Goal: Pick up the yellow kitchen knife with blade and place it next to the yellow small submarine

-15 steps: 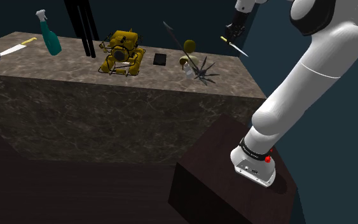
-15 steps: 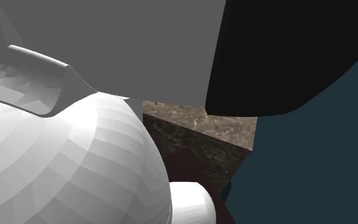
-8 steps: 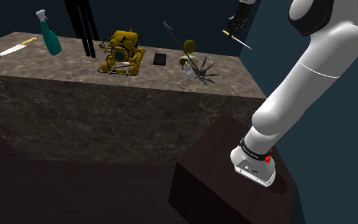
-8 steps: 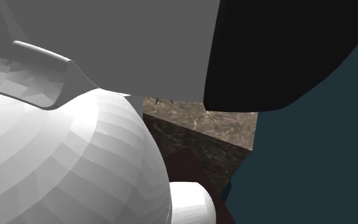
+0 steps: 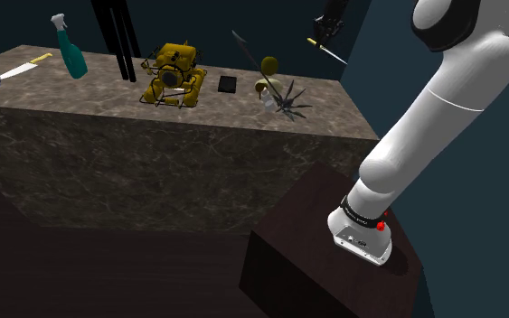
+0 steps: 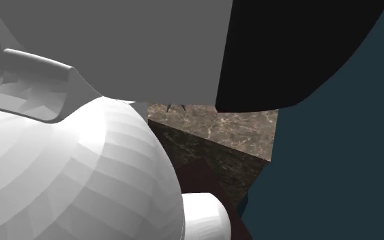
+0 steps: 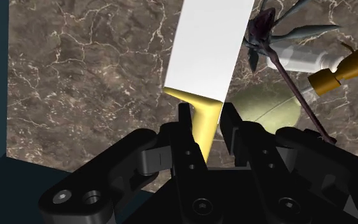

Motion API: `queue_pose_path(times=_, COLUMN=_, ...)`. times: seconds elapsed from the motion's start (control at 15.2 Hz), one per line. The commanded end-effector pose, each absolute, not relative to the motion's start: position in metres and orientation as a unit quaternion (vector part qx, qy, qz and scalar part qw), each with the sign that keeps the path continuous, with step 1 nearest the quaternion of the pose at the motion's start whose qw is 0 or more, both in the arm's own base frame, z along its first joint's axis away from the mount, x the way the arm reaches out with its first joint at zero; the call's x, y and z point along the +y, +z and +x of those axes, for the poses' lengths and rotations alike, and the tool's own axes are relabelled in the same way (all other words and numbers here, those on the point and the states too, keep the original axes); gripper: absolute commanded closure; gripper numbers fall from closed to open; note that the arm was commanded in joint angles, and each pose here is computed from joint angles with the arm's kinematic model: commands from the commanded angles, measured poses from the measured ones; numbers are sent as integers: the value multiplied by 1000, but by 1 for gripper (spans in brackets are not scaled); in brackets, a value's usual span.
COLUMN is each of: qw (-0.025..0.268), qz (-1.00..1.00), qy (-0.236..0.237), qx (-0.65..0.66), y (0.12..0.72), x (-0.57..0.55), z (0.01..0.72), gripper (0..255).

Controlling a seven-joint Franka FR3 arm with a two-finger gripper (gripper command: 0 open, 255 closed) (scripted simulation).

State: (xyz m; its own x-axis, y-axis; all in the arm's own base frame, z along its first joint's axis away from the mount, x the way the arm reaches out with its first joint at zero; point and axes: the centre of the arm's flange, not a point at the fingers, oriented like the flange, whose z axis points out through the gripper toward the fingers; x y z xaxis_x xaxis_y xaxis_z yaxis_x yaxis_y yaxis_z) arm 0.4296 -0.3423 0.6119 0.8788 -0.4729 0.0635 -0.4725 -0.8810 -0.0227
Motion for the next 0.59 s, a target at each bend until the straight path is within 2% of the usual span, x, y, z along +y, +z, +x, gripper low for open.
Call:
queue_pose_path(times=0.0, qw=3, qz=-969, qy=-34, qx=244, y=613, x=-319, z=446, gripper=255)
queue_pose_path(times=0.53, qw=3, qz=-969, qy=-34, qx=244, y=613, x=-231, z=505, gripper=255)
